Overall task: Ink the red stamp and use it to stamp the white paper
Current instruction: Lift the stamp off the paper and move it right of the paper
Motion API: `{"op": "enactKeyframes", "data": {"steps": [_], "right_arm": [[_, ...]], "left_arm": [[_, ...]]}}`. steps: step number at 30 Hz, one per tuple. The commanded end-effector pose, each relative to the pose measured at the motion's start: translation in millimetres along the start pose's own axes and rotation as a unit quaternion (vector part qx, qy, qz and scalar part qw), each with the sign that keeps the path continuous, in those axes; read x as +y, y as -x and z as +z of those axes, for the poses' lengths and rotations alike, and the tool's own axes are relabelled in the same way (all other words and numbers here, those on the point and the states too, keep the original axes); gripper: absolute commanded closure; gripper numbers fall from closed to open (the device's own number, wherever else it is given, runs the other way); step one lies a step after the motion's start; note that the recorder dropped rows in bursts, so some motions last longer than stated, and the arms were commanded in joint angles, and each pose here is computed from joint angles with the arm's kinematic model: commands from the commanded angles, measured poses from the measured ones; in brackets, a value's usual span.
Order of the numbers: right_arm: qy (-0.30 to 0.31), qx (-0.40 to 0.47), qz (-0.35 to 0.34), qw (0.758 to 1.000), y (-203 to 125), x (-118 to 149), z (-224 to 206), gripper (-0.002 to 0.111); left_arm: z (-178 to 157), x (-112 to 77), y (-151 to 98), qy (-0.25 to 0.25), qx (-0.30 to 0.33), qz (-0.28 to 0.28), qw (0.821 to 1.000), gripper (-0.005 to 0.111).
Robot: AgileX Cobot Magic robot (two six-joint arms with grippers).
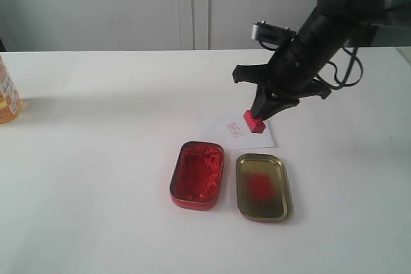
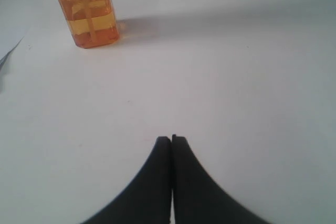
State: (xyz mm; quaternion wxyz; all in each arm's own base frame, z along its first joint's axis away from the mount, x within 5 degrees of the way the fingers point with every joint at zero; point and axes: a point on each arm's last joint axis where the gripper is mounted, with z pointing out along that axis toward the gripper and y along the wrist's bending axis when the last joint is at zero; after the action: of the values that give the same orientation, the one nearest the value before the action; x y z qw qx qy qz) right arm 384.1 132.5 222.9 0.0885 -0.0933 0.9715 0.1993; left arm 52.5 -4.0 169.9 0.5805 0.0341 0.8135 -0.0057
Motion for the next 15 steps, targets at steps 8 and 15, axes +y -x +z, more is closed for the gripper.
{"op": "enactKeyframes", "data": {"steps": [8,15], "right_arm": [[0.06,-0.058,0.041,0.996,-35,-35,-34,0.108],[0.063,-0.063,0.061,0.994,-62,-52,-37,0.108]], "left_arm": [[0,0.1,-1,0.001,-0.001,-0.002,1.0,0.107],[0,0.1,-1,0.001,-0.001,-0.002,1.0,0.107]]}}
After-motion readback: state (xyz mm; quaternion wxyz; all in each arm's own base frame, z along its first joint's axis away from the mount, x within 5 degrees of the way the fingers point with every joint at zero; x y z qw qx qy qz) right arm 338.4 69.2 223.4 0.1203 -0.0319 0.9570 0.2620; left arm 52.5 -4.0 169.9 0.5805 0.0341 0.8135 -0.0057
